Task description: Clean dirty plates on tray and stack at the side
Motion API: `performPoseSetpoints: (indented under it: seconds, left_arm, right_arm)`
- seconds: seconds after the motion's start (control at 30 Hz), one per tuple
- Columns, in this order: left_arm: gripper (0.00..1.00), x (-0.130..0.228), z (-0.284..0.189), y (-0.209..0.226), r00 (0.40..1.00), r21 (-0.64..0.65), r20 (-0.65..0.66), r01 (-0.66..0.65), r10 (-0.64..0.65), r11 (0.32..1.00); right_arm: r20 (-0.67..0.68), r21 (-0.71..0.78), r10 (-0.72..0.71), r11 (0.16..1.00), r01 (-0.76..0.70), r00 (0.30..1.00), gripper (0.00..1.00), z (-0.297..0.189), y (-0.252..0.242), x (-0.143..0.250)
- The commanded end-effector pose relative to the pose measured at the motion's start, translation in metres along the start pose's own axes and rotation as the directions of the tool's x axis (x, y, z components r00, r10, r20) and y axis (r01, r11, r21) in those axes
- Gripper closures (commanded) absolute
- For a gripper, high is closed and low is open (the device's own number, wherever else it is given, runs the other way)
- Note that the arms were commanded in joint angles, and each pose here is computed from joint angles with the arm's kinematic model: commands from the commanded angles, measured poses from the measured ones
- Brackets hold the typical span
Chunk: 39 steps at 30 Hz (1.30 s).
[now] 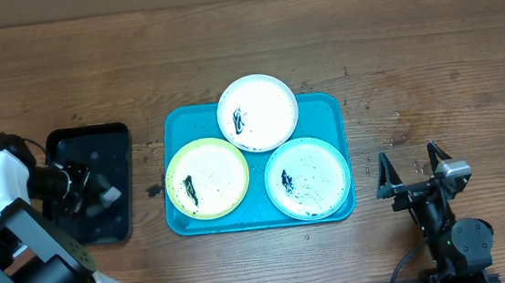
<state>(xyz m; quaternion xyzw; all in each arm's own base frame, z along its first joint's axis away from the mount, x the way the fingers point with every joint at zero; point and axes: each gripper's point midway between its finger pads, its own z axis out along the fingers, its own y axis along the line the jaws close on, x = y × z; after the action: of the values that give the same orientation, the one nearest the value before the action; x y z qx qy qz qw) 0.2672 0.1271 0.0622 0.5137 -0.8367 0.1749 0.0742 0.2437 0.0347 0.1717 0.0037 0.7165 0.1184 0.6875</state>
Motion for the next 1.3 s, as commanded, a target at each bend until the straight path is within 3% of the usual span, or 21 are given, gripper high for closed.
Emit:
performPoseSetpoints:
  seconds: [0.0, 0.17, 0.33, 0.43, 0.63, 0.8, 0.9, 1.13, 1.27]
  left_arm:
    - [0.96, -0.017, -0.048, -0.015, 0.987, -0.006, 0.130, -0.091, 0.091, 0.996]
    - [0.96, -0.030, -0.075, -0.024, 0.969, -0.031, 0.218, -0.109, 0.113, 0.994]
    - [0.96, -0.034, -0.015, -0.002, 0.976, -0.107, 0.207, -0.048, 0.070, 0.993]
    - [0.96, -0.028, -0.008, 0.002, 0.981, -0.114, 0.181, -0.052, 0.072, 0.992]
    - [0.96, -0.008, -0.055, -0.033, 0.976, -0.007, 0.126, -0.178, 0.178, 0.984]
    - [0.96, 0.034, -0.103, -0.087, 0.948, 0.221, 0.075, -0.320, 0.311, 0.921]
    - [0.96, 0.064, -0.100, -0.094, 0.926, 0.218, 0.006, -0.370, 0.378, 0.903]
    - [0.96, 0.142, -0.042, -0.109, 0.755, 0.161, -0.195, -0.604, 0.625, 0.780]
    - [0.96, 0.183, 0.017, -0.122, 0.629, 0.141, -0.245, -0.729, 0.737, 0.669]
  right_arm:
    - [0.007, 0.006, -0.004, 1.000, 0.004, 1.000, 0.00, 0.000, -0.001, 0.001]
    - [0.007, 0.006, -0.004, 1.000, 0.004, 1.000, 0.00, 0.000, -0.001, 0.001]
    - [0.007, 0.006, -0.004, 1.000, 0.004, 1.000, 0.00, 0.000, -0.001, 0.001]
    - [0.007, 0.006, -0.004, 1.000, 0.004, 1.000, 0.00, 0.000, -0.001, 0.001]
    - [0.007, 0.006, -0.004, 1.000, 0.004, 1.000, 0.00, 0.000, -0.001, 0.001]
    - [0.007, 0.006, -0.004, 1.000, 0.004, 1.000, 0.00, 0.000, -0.001, 0.001]
    - [0.007, 0.006, -0.004, 1.000, 0.004, 1.000, 0.00, 0.000, -0.001, 0.001]
    - [0.007, 0.006, -0.004, 1.000, 0.004, 1.000, 0.00, 0.000, -0.001, 0.001]
    - [0.007, 0.006, -0.004, 1.000, 0.004, 1.000, 0.00, 0.000, -0.001, 0.001]
